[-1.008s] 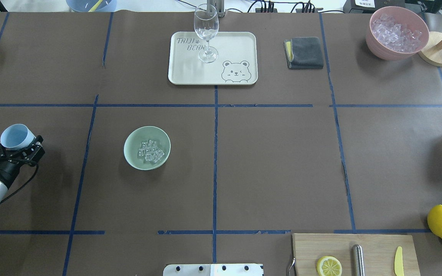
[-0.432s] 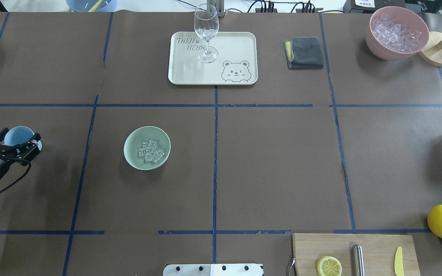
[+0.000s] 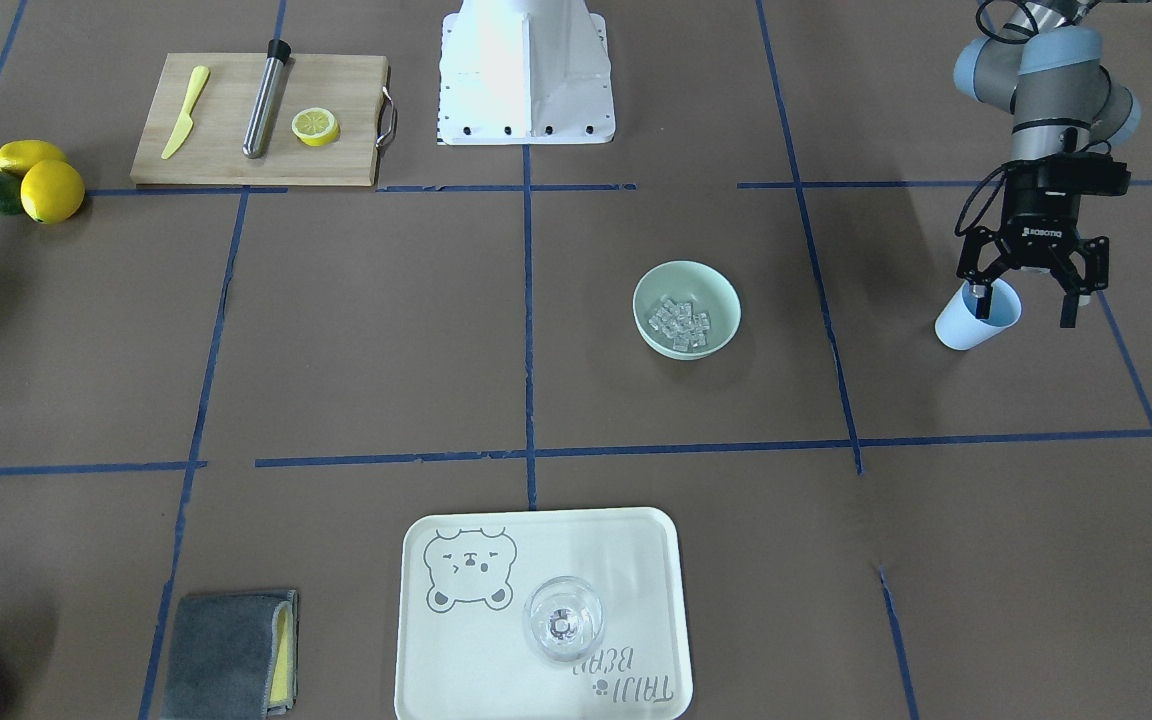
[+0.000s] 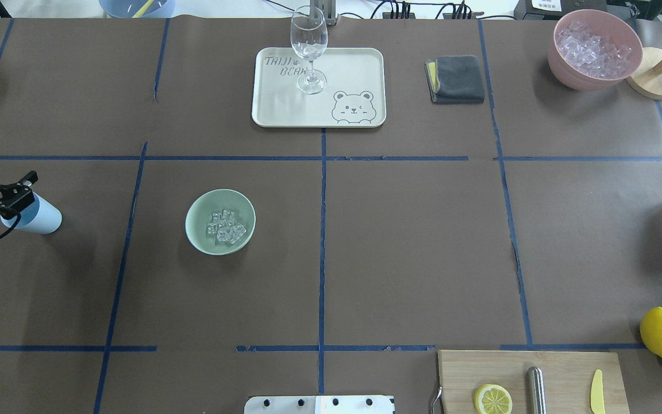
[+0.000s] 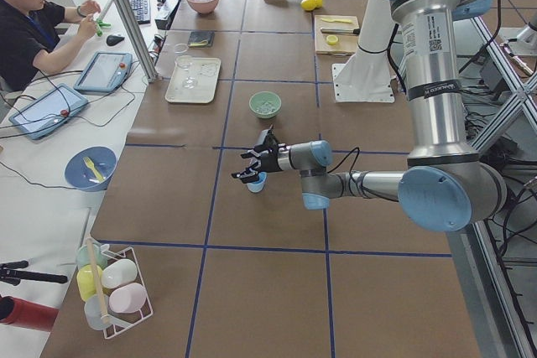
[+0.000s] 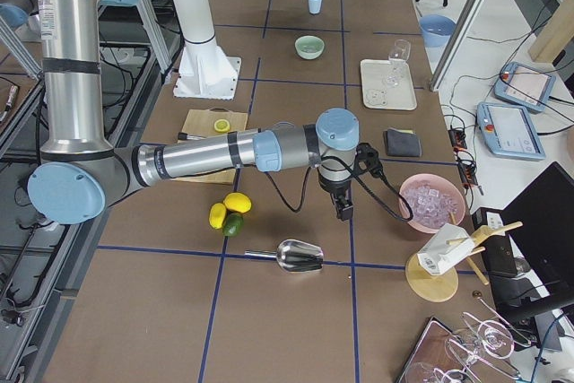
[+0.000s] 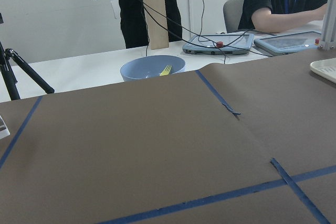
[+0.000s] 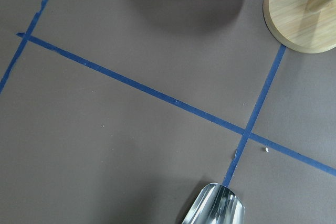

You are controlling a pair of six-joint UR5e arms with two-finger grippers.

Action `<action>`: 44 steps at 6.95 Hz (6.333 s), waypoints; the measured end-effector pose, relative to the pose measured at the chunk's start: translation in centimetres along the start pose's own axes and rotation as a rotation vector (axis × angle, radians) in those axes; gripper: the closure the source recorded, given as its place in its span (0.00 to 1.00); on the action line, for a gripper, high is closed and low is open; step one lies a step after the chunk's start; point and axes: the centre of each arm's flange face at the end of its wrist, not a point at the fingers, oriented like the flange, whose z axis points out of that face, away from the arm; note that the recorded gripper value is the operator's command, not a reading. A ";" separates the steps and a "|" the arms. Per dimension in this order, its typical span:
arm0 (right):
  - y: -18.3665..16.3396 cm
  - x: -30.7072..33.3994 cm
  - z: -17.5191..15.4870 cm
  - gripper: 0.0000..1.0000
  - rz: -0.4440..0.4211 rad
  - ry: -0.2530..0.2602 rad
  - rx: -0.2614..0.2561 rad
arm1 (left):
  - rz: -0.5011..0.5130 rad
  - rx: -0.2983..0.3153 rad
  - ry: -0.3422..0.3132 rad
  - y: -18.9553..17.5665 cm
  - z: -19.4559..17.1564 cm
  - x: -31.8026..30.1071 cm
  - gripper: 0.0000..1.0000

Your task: Pour ice into bowl

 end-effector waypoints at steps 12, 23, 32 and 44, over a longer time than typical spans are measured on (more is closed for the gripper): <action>-14.6 -30.9 0.3 0.01 -0.093 -0.305 0.142 | -0.122 -0.909 -0.040 -15.0 -3.6 -24.7 0.00; -23.6 -79.8 18.3 0.13 0.264 -0.101 0.120 | -0.274 -0.975 0.113 -12.6 -5.8 -24.7 0.00; -23.2 -81.0 22.8 1.00 0.310 -0.096 0.096 | -0.270 -0.971 0.114 -12.9 -5.7 -24.6 0.00; -18.5 -27.7 8.0 1.00 0.162 -0.232 0.077 | -0.107 -0.992 0.134 -11.2 -6.1 -26.1 0.00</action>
